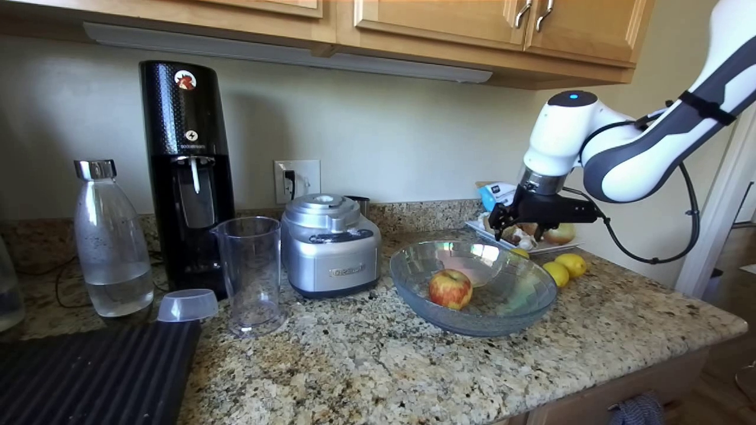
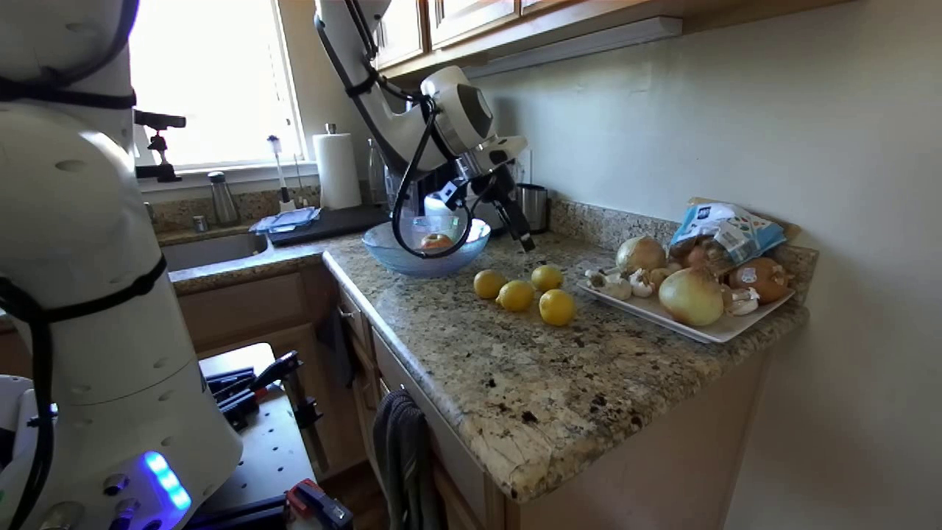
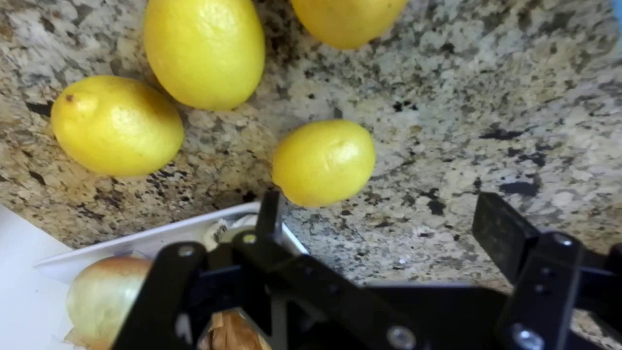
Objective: Take the lemons and apple out of the glass bowl and place them on the countertop
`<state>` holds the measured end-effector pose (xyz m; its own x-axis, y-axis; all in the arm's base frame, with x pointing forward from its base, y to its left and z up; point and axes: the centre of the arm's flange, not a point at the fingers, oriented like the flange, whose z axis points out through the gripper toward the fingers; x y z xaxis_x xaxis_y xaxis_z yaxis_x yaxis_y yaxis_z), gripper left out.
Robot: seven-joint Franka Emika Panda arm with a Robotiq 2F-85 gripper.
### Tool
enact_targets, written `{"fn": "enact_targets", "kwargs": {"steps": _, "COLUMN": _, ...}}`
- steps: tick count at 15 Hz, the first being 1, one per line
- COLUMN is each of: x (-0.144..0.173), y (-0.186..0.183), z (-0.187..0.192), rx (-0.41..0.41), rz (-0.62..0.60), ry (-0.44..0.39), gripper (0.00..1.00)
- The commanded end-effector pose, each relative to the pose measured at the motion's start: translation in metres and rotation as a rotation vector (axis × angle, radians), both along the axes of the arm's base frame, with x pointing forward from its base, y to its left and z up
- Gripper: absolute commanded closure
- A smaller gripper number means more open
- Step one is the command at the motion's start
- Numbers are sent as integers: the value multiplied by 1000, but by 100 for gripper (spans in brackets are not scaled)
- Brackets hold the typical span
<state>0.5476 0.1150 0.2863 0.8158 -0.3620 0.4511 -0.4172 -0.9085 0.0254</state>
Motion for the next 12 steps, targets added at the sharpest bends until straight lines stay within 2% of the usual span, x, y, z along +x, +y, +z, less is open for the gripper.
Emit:
{"fn": "enact_targets", "kwargs": {"steps": 1, "x": -33, "y": 14, "z": 50, "rx": 26, "rz": 121, "ry": -11, "gripper": 0}}
{"fn": "enact_targets", "kwargs": {"steps": 7, "x": -70, "y": 57, "z": 107, "rx": 56, "rz": 382, "ry": 14, "gripper": 0}}
{"fn": "enact_targets", "kwargs": {"steps": 12, "x": -89, "y": 102, "z": 129, "rx": 119, "rz": 607, "ry": 61, "gripper": 0}}
